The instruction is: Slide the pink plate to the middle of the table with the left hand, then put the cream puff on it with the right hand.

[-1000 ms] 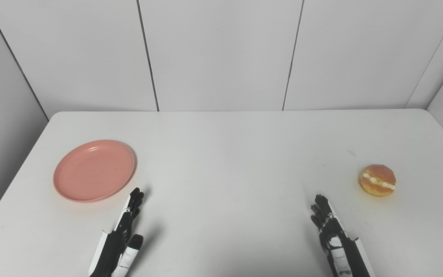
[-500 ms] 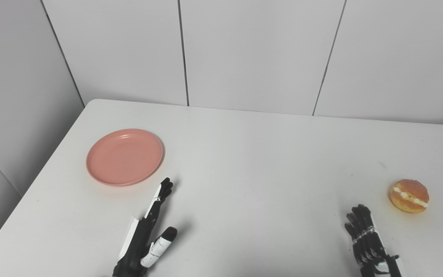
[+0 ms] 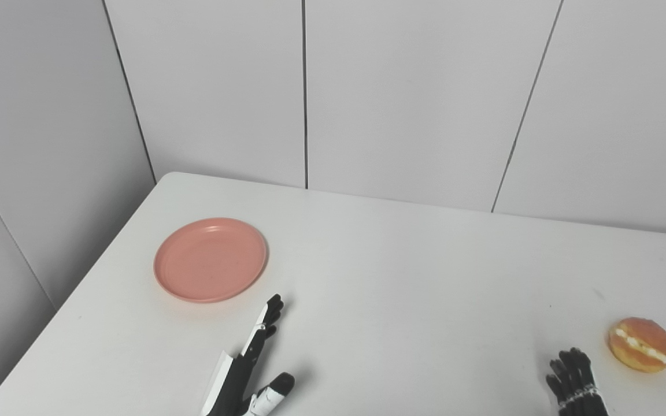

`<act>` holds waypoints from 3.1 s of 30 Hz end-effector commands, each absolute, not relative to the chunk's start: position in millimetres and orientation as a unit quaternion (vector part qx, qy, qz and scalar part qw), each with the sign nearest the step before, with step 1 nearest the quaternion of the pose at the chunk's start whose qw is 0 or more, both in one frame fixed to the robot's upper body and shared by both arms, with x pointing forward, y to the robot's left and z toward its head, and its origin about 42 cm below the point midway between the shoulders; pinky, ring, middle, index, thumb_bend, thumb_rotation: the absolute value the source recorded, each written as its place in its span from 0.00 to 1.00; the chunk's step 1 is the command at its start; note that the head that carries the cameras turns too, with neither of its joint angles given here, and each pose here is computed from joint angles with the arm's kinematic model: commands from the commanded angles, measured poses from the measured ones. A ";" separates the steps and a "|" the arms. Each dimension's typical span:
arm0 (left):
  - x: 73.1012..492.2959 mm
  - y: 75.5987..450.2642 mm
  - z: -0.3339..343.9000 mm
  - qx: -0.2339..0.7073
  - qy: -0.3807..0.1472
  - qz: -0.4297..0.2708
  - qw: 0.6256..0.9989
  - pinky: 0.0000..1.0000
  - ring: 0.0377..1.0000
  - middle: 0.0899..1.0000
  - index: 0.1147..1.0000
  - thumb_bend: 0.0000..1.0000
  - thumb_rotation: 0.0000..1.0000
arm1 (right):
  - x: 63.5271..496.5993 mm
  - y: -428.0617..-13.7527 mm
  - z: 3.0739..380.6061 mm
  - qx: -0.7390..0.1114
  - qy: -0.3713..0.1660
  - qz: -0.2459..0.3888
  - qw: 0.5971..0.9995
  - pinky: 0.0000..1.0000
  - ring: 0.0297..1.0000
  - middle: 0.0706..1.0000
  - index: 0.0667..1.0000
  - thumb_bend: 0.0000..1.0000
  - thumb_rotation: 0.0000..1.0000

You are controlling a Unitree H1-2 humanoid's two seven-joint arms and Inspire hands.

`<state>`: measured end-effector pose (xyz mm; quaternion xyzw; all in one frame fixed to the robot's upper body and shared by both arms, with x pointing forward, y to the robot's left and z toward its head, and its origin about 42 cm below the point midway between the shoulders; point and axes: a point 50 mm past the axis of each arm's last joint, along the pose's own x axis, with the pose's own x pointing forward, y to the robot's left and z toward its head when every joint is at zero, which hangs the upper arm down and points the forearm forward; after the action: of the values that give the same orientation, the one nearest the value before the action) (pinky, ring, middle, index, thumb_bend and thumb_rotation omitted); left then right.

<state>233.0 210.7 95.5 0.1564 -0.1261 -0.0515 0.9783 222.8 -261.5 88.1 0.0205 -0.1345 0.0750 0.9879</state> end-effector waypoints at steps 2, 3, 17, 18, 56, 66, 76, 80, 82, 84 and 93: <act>219.1 165.3 62.4 0.117 -0.059 -0.094 0.987 0.94 0.97 0.98 1.00 0.91 0.96 | 210.4 -274.7 59.2 0.011 -0.066 0.061 0.996 1.00 1.00 1.00 1.00 0.91 1.00; 219.3 165.3 61.9 0.117 -0.058 -0.093 0.987 0.94 0.97 0.98 1.00 0.91 0.96 | 210.6 -274.7 58.7 0.011 -0.065 0.061 0.996 1.00 1.00 1.00 1.00 0.91 1.00; 223.1 174.2 67.0 0.093 -0.069 -0.073 0.991 0.93 0.95 0.96 1.00 0.92 0.94 | 212.8 -266.8 59.3 0.010 -0.052 0.075 0.996 1.00 1.00 1.00 1.00 0.92 1.00; 223.0 174.9 69.0 0.090 -0.071 -0.071 0.991 0.93 0.95 0.96 1.00 0.92 0.95 | 212.5 -266.5 59.5 0.010 -0.052 0.076 0.996 1.00 1.00 1.00 1.00 0.92 1.00; 331.5 288.2 256.4 0.107 -0.318 0.111 0.936 0.96 0.89 0.86 0.81 0.92 0.98 | 212.3 -259.4 59.2 0.009 -0.051 0.083 0.995 1.00 1.00 1.00 1.00 0.95 1.00; 372.0 343.3 259.7 0.078 -0.291 0.132 0.944 0.97 0.89 0.86 0.84 0.93 0.96 | 211.8 -259.7 58.1 0.009 -0.050 0.085 0.995 1.00 1.00 1.00 1.00 0.94 1.00; 399.6 386.5 246.0 0.062 -0.228 0.160 0.958 0.94 0.87 0.83 0.86 0.89 0.97 | 213.6 -260.7 56.8 0.008 -0.050 0.086 0.995 1.00 1.00 1.00 1.00 0.95 1.00; 408.4 402.0 235.5 0.070 -0.196 0.182 0.961 0.93 0.87 0.83 0.86 0.93 0.98 | 213.3 -260.8 56.3 0.009 -0.050 0.088 0.995 1.00 1.00 1.00 1.00 0.94 1.00; 411.1 409.1 228.8 0.074 -0.178 0.194 0.962 0.93 0.87 0.83 0.86 0.95 0.99 | 213.0 -260.5 56.0 0.008 -0.050 0.088 0.995 1.00 1.00 1.00 1.00 0.93 1.00; 412.5 413.8 223.2 0.076 -0.167 0.200 0.963 0.94 0.87 0.83 0.88 0.95 0.99 | 213.1 -260.1 55.6 0.007 -0.050 0.088 0.995 1.00 1.00 1.00 1.00 0.94 1.00; 417.8 433.1 192.4 0.081 -0.132 0.216 0.964 0.91 0.88 0.84 0.85 0.91 0.96 | 214.1 -260.1 54.9 0.006 -0.049 0.089 0.995 1.00 1.00 1.00 1.00 0.94 1.00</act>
<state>406.3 421.8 160.4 0.0614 -0.0791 0.2090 0.9728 227.7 -251.2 89.4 0.0151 -0.1401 0.0951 0.9854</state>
